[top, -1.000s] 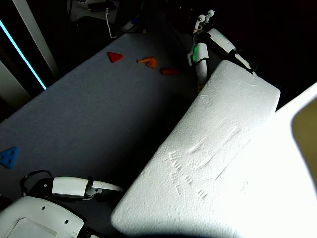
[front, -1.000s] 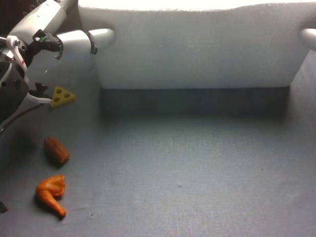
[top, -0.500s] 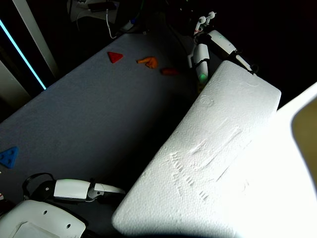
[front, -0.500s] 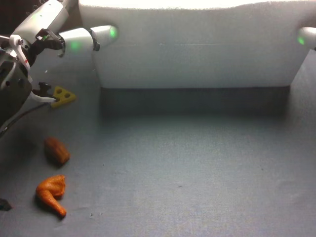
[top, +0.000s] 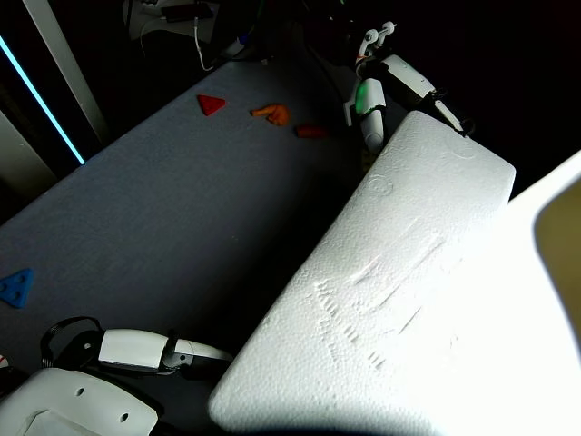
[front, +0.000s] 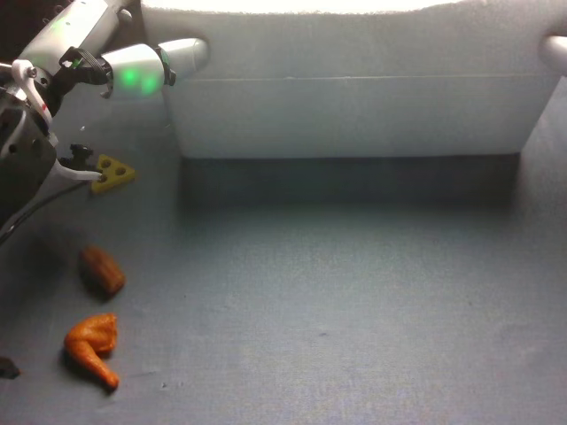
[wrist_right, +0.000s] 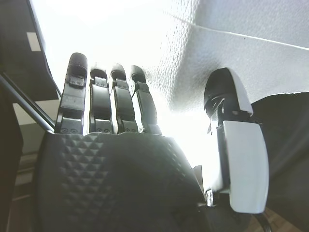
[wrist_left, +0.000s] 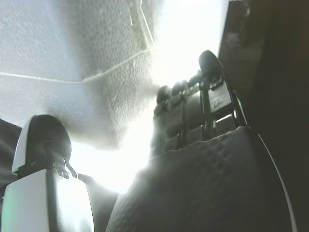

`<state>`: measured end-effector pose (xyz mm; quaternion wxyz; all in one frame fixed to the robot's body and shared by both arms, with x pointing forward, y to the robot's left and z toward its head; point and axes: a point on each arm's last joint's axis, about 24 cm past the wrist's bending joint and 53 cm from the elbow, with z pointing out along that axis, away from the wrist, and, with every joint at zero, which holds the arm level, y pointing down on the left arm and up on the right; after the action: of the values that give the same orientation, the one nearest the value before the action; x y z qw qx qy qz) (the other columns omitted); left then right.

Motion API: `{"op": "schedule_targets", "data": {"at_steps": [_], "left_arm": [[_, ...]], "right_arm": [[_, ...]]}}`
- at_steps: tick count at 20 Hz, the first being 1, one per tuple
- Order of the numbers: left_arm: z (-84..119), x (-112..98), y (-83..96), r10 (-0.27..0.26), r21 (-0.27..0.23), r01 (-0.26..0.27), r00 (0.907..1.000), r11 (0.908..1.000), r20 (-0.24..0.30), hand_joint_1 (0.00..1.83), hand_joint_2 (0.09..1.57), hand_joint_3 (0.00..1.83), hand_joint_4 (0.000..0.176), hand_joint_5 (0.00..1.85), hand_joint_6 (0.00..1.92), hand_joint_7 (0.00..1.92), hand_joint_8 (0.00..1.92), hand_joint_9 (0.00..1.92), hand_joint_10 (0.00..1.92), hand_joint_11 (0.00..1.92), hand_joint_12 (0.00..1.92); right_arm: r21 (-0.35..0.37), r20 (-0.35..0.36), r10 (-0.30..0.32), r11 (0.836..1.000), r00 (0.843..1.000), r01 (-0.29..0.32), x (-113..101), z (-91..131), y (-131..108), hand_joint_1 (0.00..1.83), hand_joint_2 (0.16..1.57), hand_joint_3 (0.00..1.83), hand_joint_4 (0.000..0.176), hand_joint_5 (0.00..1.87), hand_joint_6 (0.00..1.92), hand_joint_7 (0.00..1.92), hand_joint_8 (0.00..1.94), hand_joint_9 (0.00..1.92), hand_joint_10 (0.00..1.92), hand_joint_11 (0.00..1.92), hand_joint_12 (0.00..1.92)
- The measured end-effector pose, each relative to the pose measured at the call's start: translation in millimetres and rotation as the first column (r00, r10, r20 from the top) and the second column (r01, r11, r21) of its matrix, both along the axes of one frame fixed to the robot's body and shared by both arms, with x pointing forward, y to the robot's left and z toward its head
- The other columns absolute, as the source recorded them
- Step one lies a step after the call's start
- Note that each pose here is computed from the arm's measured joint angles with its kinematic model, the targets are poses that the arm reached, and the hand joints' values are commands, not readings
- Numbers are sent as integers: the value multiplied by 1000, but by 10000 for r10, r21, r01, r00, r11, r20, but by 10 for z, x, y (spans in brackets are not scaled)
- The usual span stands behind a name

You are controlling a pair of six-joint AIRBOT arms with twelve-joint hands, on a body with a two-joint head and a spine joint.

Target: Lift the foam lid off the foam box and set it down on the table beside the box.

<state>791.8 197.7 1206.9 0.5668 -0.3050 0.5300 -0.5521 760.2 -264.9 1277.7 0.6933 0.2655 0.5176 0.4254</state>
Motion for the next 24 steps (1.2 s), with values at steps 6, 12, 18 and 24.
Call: {"op": "schedule_targets", "data": {"at_steps": [6,12,18,24], "left_arm": [[50,-48,24,-29,-73,30,9998,10000,179,557,1187,0,0,309,0,41,0,13,0,0,390],[232,-142,58,-50,-22,52,9964,10000,842,502,1182,0,0,268,3,33,0,45,11,0,822],[380,-251,122,-31,-153,51,9913,9999,1317,476,1140,0,0,278,1,27,1,8,5,0,719],[445,-423,209,-91,-48,100,9865,9999,1638,461,1149,0,0,237,6,0,0,0,0,0,32]], "right_arm": [[281,213,146,9995,9997,-152,-55,44,69,639,1227,1,0,345,95,282,23,0,650,0,1247],[397,639,251,9988,9976,-277,-160,146,131,669,1213,2,0,31,911,256,912,42,1511,0,1877],[130,1525,251,9995,9880,-274,-343,391,82,521,1210,1,0,0,886,80,663,0,977,0,1708],[-10,2097,452,9989,9767,-460,-534,553,126,517,1202,0,0,0,767,26,362,0,540,0,1783]]}}
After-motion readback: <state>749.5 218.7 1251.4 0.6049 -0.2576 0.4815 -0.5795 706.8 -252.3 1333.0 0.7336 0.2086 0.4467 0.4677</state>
